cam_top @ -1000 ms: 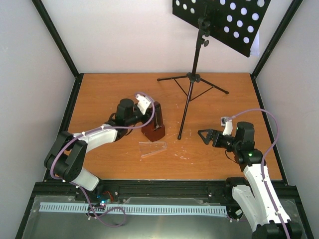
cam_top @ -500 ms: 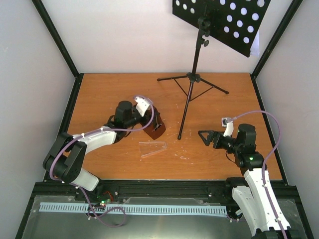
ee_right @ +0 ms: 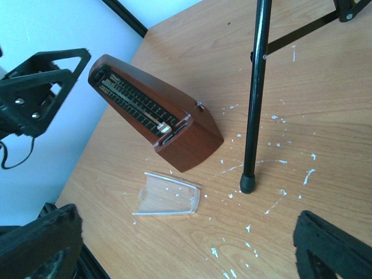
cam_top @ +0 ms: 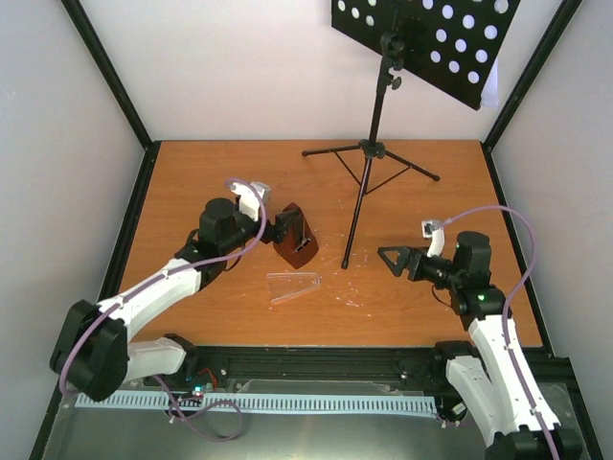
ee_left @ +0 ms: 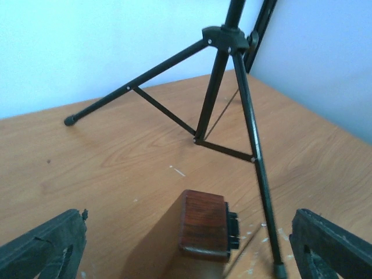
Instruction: Pack up the instrument practice props
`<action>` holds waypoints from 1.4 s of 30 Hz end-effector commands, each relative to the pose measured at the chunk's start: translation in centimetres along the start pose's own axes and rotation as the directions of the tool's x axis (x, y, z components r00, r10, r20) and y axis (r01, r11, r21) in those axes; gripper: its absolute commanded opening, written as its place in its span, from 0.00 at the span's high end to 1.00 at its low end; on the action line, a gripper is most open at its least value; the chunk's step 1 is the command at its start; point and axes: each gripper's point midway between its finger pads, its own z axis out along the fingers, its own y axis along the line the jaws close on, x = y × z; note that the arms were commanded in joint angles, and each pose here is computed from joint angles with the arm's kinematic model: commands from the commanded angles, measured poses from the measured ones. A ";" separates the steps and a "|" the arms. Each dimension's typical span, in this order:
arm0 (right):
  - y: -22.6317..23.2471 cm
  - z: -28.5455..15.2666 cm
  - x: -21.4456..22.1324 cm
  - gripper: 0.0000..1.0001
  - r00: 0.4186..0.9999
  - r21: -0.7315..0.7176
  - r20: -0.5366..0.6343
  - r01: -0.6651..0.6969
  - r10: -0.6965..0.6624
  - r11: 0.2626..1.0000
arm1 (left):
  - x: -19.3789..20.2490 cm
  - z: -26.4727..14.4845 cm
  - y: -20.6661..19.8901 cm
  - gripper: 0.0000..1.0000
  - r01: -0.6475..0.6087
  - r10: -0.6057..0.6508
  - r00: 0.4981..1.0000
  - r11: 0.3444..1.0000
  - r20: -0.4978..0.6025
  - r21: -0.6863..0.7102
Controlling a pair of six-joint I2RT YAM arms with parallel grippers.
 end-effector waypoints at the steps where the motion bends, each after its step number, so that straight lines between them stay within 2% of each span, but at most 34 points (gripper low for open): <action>1: 2.0 0.8 -2.3 0.10 0.997 -0.041 0.021 0.074 -0.074 0.996 | 0.4 -1.8 0.0 0.02 0.325 -0.326 0.945 0.945 -0.040 -0.023; 4: 1.9 2.8 -2.2 0.21 0.995 0.000 -0.025 0.099 -0.098 0.995 | 2.1 -2.8 -0.7 0.02 0.547 -0.542 0.834 0.837 -0.100 0.023; 7: 2.6 5.6 -1.8 0.29 0.987 0.013 -0.093 0.130 -0.128 0.991 | 3.5 -4.1 -0.7 0.01 0.681 -0.672 0.731 0.729 -0.118 0.070; 12: 3.9 10.4 -1.3 0.32 0.977 0.003 -0.165 0.134 -0.132 0.991 | 4.3 -5.3 -0.1 0.00 0.749 -0.741 0.663 0.656 -0.104 0.097; 16: 3.2 14.1 -0.7 0.44 0.961 0.099 -0.231 0.181 -0.154 0.979 | 6.2 -4.8 0.5 0.00 0.795 -0.780 0.605 0.605 -0.160 0.053; 20: 1.4 17.0 -0.8 0.55 0.961 0.170 -0.257 0.151 -0.104 0.974 | 7.7 -4.9 1.4 0.00 0.834 -0.823 0.549 0.551 -0.147 0.036; 24: 1.3 19.2 -0.9 0.56 0.957 0.151 -0.268 0.155 -0.111 0.976 | 8.4 -4.2 1.8 0.01 0.840 -0.825 0.538 0.541 -0.172 0.034; 28: -0.6 21.6 -0.1 0.61 0.944 0.203 -0.320 0.150 -0.079 0.968 | 8.9 -2.6 2.0 0.01 0.854 -0.830 0.516 0.518 -0.213 0.050; 30: -0.8 22.5 -0.2 0.61 0.944 0.201 -0.323 0.141 -0.070 0.969 | 8.3 -2.1 2.0 0.01 0.853 -0.827 0.520 0.514 -0.211 0.087; 35: -1.9 24.0 0.8 0.61 0.937 0.221 -0.346 0.140 -0.057 0.965 | 8.4 -1.0 2.6 0.01 0.846 -0.820 0.531 0.528 -0.211 0.077; 42: 1.0 24.9 3.7 0.59 0.895 0.031 -0.436 0.124 -0.099 0.992 | 8.6 0.3 2.5 0.01 0.839 -0.801 0.541 0.533 -0.256 0.106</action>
